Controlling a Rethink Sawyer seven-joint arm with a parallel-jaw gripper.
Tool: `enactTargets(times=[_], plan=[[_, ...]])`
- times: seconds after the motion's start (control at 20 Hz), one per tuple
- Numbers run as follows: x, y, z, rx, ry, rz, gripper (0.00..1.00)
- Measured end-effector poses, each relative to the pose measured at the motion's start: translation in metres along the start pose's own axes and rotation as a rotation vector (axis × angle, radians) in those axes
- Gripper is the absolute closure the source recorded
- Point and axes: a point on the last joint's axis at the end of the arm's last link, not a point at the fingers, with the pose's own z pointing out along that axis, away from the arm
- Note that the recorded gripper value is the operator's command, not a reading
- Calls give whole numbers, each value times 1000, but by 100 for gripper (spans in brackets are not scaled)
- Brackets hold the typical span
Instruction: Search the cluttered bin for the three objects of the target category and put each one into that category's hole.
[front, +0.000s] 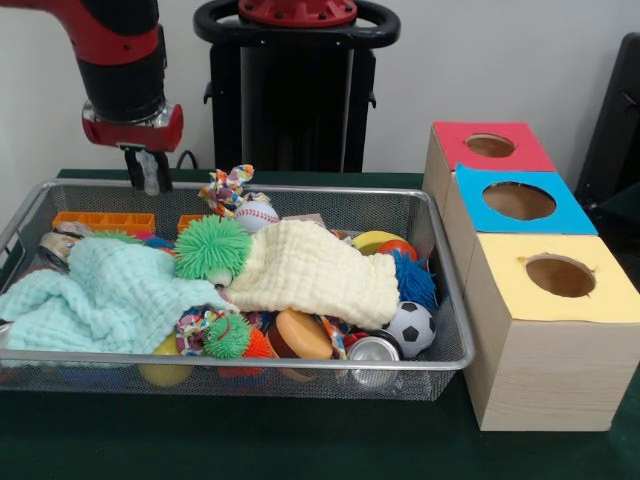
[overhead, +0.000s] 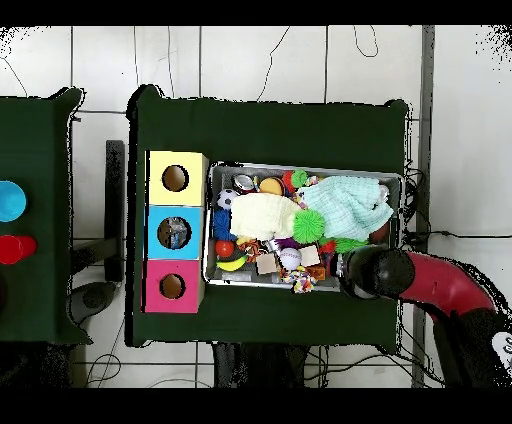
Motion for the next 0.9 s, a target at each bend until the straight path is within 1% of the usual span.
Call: enactTargets(times=[0.2, 0.3, 0.6, 0.75, 0.9], plan=[[-4, 1, -26, 8, 4, 18, 100], [-6, 1, -32, 9, 0, 24, 100], [-14, 2, -62, 16, -39, 47, 100], [-19, 11, -76, 18, -53, 47, 100], [-25, 27, -91, 15, -69, 40, 100]])
